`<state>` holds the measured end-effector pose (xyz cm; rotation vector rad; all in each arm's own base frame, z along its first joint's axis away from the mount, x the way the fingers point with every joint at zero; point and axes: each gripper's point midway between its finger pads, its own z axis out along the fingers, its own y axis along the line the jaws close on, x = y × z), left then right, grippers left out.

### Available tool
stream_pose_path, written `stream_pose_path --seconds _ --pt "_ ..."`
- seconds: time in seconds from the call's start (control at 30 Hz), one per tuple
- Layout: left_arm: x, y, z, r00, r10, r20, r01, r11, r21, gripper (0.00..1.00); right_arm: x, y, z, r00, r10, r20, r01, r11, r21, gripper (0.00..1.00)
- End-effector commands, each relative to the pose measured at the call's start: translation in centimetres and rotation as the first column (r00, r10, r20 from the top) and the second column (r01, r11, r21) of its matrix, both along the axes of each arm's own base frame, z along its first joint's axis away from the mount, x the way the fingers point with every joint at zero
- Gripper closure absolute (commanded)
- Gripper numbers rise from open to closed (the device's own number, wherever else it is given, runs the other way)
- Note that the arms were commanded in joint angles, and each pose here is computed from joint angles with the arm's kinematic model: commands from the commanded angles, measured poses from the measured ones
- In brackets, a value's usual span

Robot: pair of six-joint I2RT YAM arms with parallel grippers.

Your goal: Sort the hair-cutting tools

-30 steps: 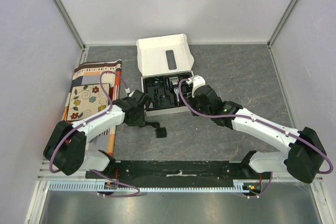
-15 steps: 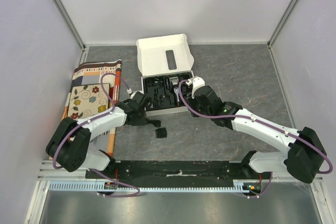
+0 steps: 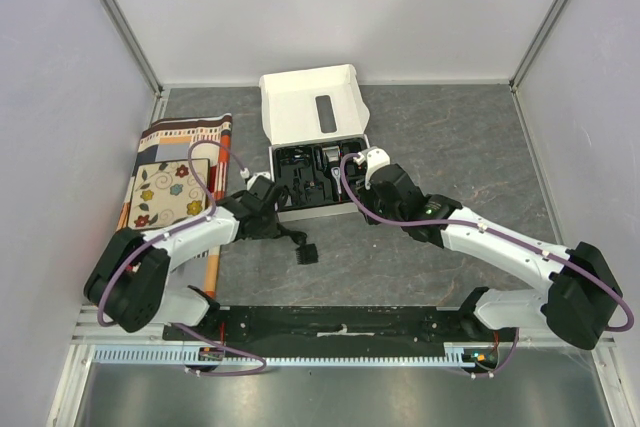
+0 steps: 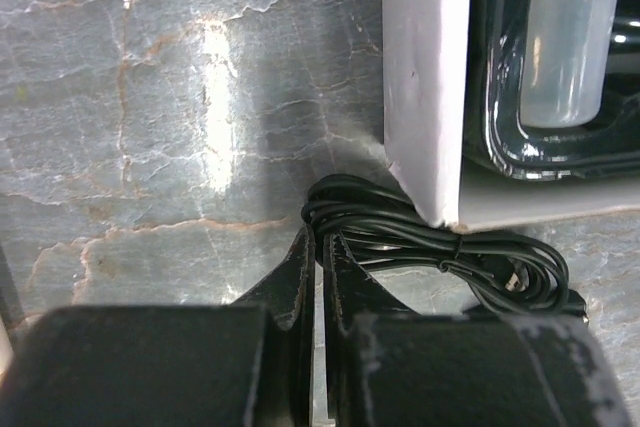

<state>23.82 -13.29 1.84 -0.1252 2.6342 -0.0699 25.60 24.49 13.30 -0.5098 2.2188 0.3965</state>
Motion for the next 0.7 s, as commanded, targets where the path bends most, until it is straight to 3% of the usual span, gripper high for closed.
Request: stream_pose_path --seconds 0.0,0.43,0.67 --pt "0.2 0.1 2.2 0.997 0.043 0.065 -0.040 0.998 -0.048 0.98 0.1 0.6 1.5 0.999 0.011 0.030 -0.013 0.999 0.046 0.76" --pt "-0.2 -2.2 11.6 0.983 0.013 0.183 0.034 0.967 -0.253 0.98 0.3 0.8 2.6 0.999 0.004 0.044 -0.006 0.999 0.049 0.76" --pt "3.4 -3.8 14.1 0.974 0.100 0.202 -0.042 0.960 -0.276 0.98 0.7 -0.1 3.5 0.995 -0.070 0.069 0.066 0.996 0.066 0.78"
